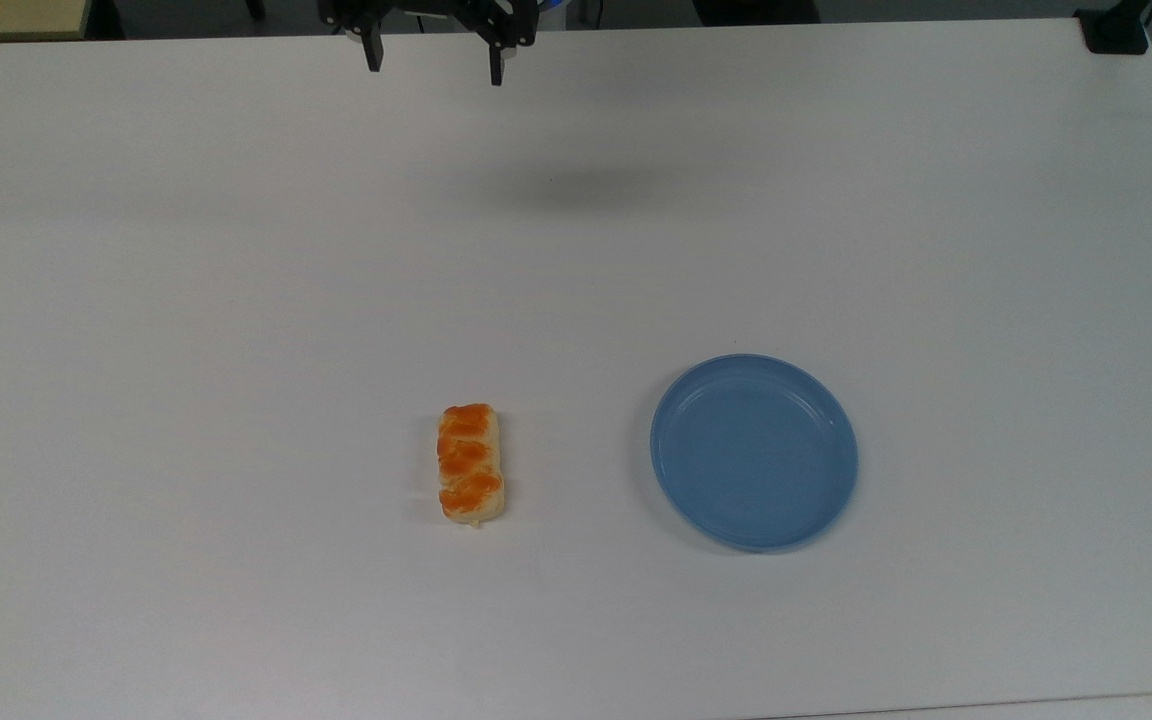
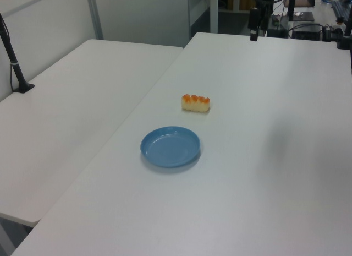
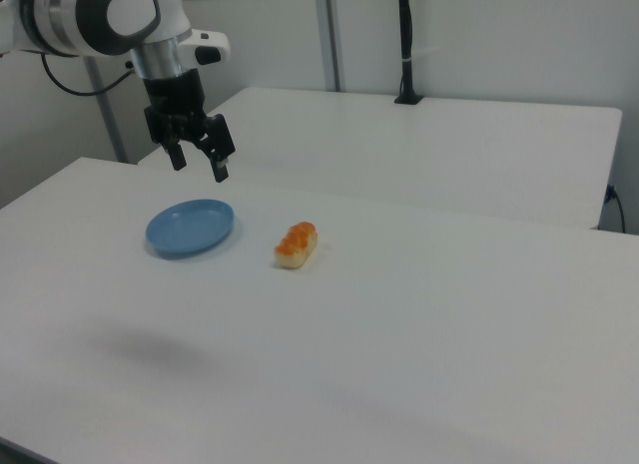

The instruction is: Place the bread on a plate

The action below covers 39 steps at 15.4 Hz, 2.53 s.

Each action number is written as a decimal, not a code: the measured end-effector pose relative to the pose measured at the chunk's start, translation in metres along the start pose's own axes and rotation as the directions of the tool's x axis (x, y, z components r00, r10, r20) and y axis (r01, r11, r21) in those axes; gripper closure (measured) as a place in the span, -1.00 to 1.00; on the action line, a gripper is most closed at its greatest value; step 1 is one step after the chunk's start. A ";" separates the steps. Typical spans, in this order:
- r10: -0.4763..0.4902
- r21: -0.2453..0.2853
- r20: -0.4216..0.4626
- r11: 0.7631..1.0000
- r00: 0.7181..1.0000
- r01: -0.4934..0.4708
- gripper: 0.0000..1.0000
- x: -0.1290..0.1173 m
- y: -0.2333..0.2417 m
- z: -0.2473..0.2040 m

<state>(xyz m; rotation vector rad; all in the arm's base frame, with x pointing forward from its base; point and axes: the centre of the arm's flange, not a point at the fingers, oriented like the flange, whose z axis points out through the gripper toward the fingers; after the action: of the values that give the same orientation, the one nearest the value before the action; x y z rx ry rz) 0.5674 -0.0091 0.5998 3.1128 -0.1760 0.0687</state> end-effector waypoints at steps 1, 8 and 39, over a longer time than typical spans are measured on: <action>0.003 0.000 0.002 1.000 1.000 -0.003 -1.00 0.000 0.002 0.001; -0.002 -0.001 0.012 1.000 1.000 0.002 -1.00 0.001 0.001 0.006; -0.125 -0.029 -0.259 0.992 0.958 0.122 -0.95 0.153 -0.038 0.289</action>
<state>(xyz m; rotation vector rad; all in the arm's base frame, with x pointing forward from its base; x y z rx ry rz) 0.7359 0.0045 0.3177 3.0526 0.0242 0.4681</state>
